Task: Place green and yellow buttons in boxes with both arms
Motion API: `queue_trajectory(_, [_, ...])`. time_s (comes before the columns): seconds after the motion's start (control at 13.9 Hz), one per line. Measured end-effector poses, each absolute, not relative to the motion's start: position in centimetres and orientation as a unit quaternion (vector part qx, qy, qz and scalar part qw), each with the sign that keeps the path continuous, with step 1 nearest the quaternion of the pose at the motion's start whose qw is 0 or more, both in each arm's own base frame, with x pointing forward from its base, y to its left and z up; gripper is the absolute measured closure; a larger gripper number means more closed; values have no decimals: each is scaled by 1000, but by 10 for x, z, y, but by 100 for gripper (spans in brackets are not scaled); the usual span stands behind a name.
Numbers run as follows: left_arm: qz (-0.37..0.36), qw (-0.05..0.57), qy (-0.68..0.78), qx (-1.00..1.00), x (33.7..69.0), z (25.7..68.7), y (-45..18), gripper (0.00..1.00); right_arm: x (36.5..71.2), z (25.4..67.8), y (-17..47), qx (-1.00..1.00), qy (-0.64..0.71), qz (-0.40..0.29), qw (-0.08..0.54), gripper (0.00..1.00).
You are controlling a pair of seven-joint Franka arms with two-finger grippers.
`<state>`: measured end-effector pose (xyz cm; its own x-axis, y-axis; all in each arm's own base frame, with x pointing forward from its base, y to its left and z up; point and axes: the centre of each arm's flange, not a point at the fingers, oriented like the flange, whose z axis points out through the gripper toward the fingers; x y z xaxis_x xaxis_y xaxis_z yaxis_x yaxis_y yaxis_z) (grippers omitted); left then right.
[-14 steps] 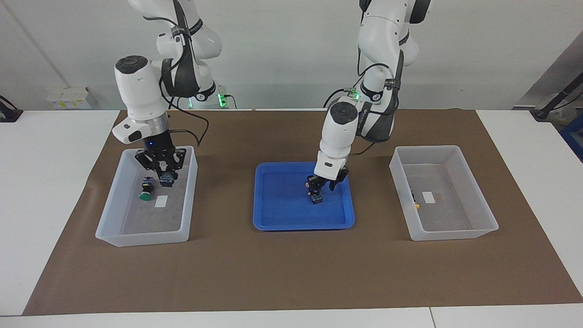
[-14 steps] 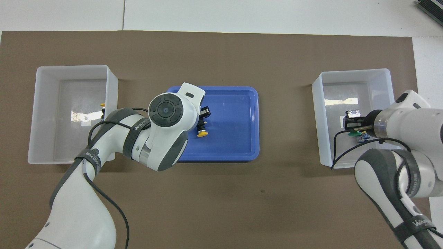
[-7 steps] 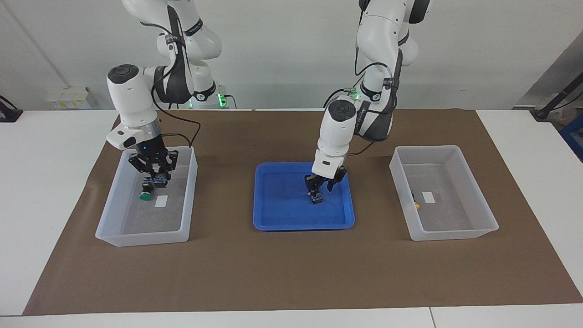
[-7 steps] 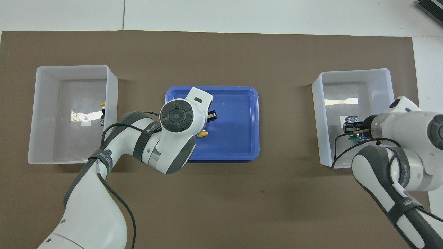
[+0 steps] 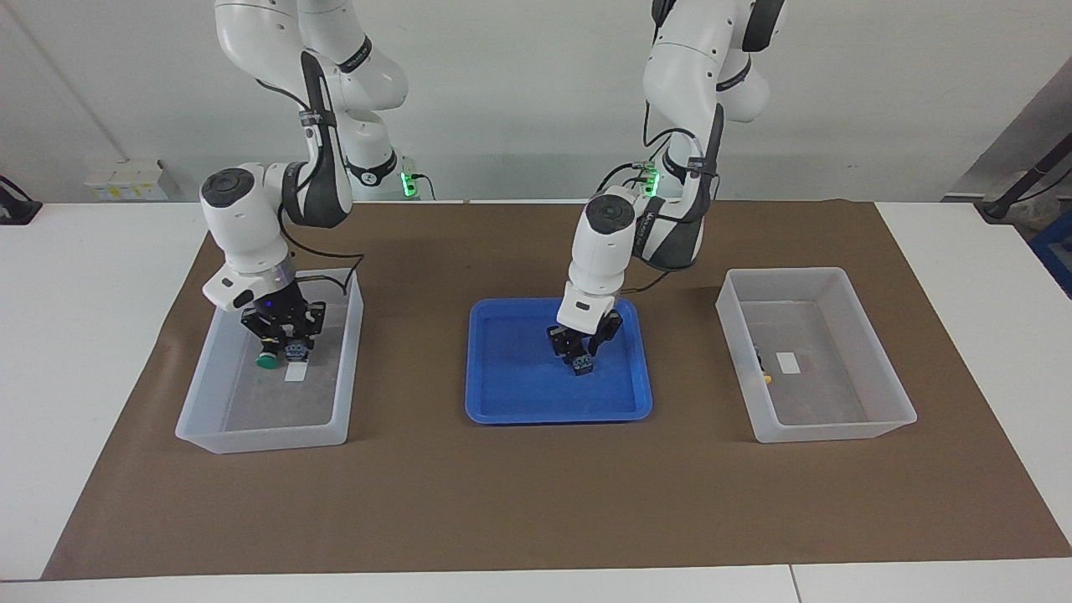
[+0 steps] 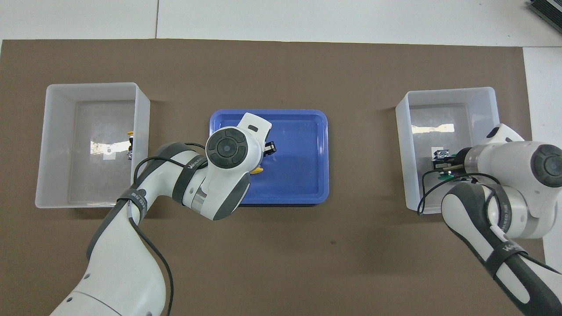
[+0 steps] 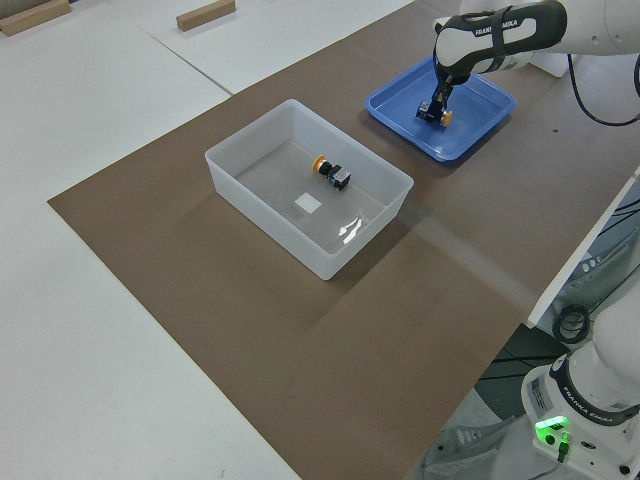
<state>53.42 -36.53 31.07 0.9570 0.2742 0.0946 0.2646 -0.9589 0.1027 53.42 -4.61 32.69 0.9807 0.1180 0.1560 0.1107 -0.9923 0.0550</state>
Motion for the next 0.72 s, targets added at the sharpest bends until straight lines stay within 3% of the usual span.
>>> queue_trajectory(0.43, [47,38,138,989,536,314,-365,55,533,325,-58,996,46,78,24,53])
queue_trajectory(0.5, [40,31,140,989,539,321,-364,55,533,325,-58,996,46,78,24,47])
queue_trajectory(0.72, [27,16,152,988,560,366,-359,55,533,326,-58,996,46,78,24,46])
